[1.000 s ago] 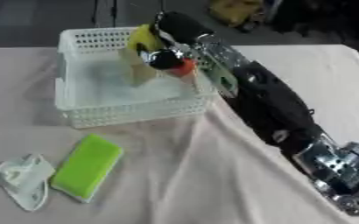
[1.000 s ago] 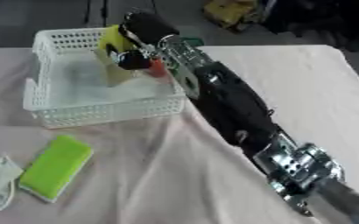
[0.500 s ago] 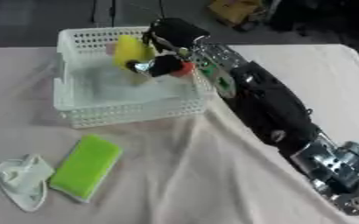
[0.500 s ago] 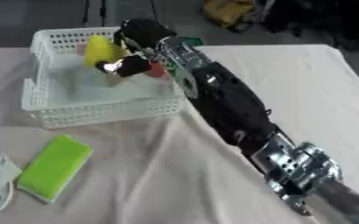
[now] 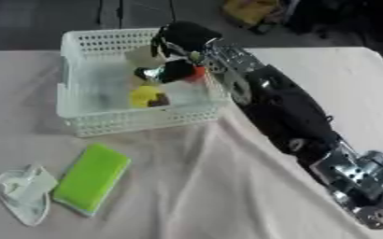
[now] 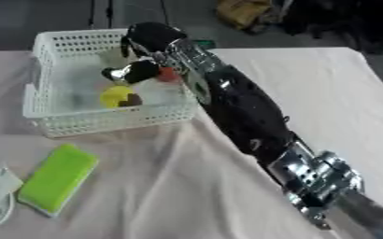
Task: Pick up objects on the table and place them in the box.
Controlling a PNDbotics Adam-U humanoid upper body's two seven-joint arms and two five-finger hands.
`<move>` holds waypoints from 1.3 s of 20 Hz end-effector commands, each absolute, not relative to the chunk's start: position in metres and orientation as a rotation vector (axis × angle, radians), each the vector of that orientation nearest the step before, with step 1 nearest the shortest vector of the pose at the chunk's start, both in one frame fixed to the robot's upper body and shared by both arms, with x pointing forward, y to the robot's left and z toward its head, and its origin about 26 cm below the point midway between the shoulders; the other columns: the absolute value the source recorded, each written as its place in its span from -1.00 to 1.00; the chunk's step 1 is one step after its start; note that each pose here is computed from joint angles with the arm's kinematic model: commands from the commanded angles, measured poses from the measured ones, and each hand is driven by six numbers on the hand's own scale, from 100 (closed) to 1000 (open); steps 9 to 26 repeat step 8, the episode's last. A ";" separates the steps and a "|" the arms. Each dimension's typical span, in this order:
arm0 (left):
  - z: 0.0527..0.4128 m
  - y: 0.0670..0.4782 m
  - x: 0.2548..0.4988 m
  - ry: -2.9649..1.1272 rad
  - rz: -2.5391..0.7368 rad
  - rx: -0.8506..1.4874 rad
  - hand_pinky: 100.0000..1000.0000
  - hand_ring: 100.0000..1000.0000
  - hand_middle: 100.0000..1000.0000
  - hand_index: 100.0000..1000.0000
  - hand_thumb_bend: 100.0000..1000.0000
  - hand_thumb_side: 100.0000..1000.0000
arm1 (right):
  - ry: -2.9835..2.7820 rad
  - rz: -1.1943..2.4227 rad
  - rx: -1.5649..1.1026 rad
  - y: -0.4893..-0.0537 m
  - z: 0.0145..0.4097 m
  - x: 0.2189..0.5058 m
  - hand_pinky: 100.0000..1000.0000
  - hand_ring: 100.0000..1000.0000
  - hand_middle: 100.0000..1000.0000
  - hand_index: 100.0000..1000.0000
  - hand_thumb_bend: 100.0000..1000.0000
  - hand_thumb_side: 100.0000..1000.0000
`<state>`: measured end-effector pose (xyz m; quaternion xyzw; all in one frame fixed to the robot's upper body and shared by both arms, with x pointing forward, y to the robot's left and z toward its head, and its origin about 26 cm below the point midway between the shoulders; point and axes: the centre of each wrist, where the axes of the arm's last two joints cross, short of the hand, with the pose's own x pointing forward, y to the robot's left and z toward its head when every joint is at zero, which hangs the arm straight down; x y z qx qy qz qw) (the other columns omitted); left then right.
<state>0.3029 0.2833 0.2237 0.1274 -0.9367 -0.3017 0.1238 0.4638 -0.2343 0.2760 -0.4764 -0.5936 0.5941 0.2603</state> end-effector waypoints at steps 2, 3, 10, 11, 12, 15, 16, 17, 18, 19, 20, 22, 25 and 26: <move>0.231 0.284 0.301 -2.751 -0.896 0.380 1.00 0.99 0.88 0.94 -1.00 0.84 | -1.650 1.580 -1.342 -0.234 0.295 0.461 0.69 0.67 -0.16 0.35 -0.09 0.93; 0.231 0.284 0.301 -2.751 -0.894 0.380 1.00 0.99 0.88 0.94 -1.00 0.84 | -1.664 1.571 -1.339 -0.233 0.296 0.460 0.69 0.67 -0.16 0.35 -0.09 0.93; 0.229 0.287 0.300 -2.741 -0.886 0.394 1.00 0.99 0.88 0.94 -1.00 0.83 | -1.789 1.477 -1.314 -0.233 0.315 0.446 0.62 0.62 -0.24 0.32 -0.06 0.97; 0.229 0.287 0.300 -2.741 -0.886 0.394 1.00 0.99 0.88 0.94 -1.00 0.83 | -1.789 1.477 -1.314 -0.233 0.315 0.446 0.62 0.62 -0.24 0.32 -0.06 0.97; 0.229 0.287 0.300 -2.741 -0.886 0.394 1.00 0.99 0.88 0.94 -1.00 0.83 | -1.789 1.477 -1.314 -0.233 0.315 0.446 0.62 0.62 -0.24 0.32 -0.06 0.97; 0.229 0.287 0.300 -2.741 -0.886 0.394 1.00 0.99 0.88 0.94 -1.00 0.83 | -1.789 1.477 -1.314 -0.233 0.315 0.446 0.62 0.62 -0.24 0.32 -0.06 0.97; 0.229 0.287 0.300 -2.741 -0.886 0.394 1.00 0.99 0.88 0.94 -1.00 0.83 | -1.789 1.477 -1.314 -0.233 0.315 0.446 0.62 0.62 -0.24 0.32 -0.06 0.97; 0.229 0.287 0.300 -2.741 -0.886 0.394 1.00 0.99 0.88 0.94 -1.00 0.83 | -1.789 1.477 -1.314 -0.233 0.315 0.446 0.62 0.62 -0.24 0.32 -0.06 0.97; 0.229 0.287 0.300 -2.741 -0.886 0.394 1.00 0.99 0.88 0.94 -1.00 0.83 | -1.789 1.477 -1.314 -0.233 0.315 0.446 0.62 0.62 -0.24 0.32 -0.06 0.97; 0.229 0.287 0.300 -2.741 -0.886 0.394 1.00 0.99 0.88 0.94 -1.00 0.83 | -1.789 1.477 -1.314 -0.233 0.315 0.446 0.62 0.62 -0.24 0.32 -0.06 0.97; 0.229 0.287 0.300 -2.741 -0.886 0.394 1.00 0.99 0.88 0.94 -1.00 0.83 | -1.789 1.477 -1.314 -0.233 0.315 0.446 0.62 0.62 -0.24 0.32 -0.06 0.97; 0.229 0.287 0.300 -2.741 -0.886 0.394 1.00 0.99 0.88 0.94 -1.00 0.83 | -1.789 1.477 -1.314 -0.233 0.315 0.446 0.62 0.62 -0.24 0.32 -0.06 0.97; 0.229 0.287 0.300 -2.741 -0.886 0.394 1.00 0.99 0.88 0.94 -1.00 0.83 | -1.789 1.477 -1.314 -0.233 0.315 0.446 0.62 0.62 -0.24 0.32 -0.06 0.97; 0.229 0.287 0.300 -2.741 -0.886 0.394 1.00 0.99 0.88 0.94 -1.00 0.83 | -1.789 1.477 -1.314 -0.233 0.315 0.446 0.62 0.62 -0.24 0.32 -0.06 0.97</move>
